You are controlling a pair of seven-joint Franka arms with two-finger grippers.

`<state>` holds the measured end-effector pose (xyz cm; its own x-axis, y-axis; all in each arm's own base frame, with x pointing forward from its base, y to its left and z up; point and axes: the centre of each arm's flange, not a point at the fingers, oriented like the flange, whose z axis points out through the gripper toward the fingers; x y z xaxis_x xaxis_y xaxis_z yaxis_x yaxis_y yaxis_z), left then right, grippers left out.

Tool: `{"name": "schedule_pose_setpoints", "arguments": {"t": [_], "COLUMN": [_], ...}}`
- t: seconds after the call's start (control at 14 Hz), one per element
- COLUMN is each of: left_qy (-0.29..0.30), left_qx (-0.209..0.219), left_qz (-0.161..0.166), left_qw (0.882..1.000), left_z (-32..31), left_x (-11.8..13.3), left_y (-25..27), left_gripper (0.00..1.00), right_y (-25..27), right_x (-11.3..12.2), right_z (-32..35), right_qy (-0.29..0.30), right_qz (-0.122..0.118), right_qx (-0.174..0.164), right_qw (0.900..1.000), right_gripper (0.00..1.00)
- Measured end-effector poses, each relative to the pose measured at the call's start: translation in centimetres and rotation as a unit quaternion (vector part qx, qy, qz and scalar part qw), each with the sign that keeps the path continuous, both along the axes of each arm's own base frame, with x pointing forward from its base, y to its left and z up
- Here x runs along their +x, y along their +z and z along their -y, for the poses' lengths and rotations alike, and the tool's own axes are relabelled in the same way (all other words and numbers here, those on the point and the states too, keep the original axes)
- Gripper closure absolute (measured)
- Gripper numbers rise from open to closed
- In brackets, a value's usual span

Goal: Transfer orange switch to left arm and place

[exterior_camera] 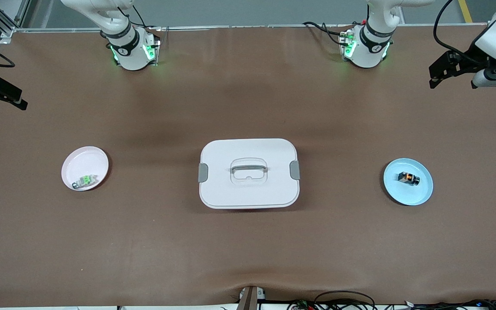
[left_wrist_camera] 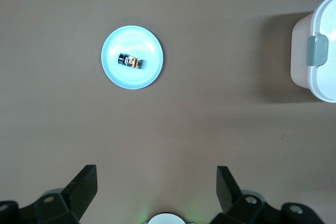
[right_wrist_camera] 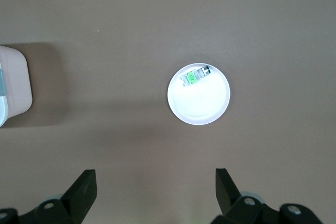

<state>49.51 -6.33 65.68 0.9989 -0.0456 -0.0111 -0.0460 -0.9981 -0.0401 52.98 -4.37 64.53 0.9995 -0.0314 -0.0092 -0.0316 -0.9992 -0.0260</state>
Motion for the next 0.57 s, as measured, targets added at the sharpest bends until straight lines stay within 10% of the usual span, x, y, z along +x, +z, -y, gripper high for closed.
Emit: {"name": "schedule_pose_setpoints", "arguments": {"t": [0.57], "left_qy": [0.001], "left_qx": [-0.002], "left_qz": [-0.001], "left_qw": [1.000], "left_z": [0.1], "left_x": [2.3], "left_y": [-0.4], "left_gripper": [0.00], "right_y": [0.0], "right_x": [0.0], "right_z": [-0.1], "right_qy": [0.001], "right_qz": [0.000], "right_qx": [0.000], "right_qw": [1.000], "right_gripper": [0.00]}}
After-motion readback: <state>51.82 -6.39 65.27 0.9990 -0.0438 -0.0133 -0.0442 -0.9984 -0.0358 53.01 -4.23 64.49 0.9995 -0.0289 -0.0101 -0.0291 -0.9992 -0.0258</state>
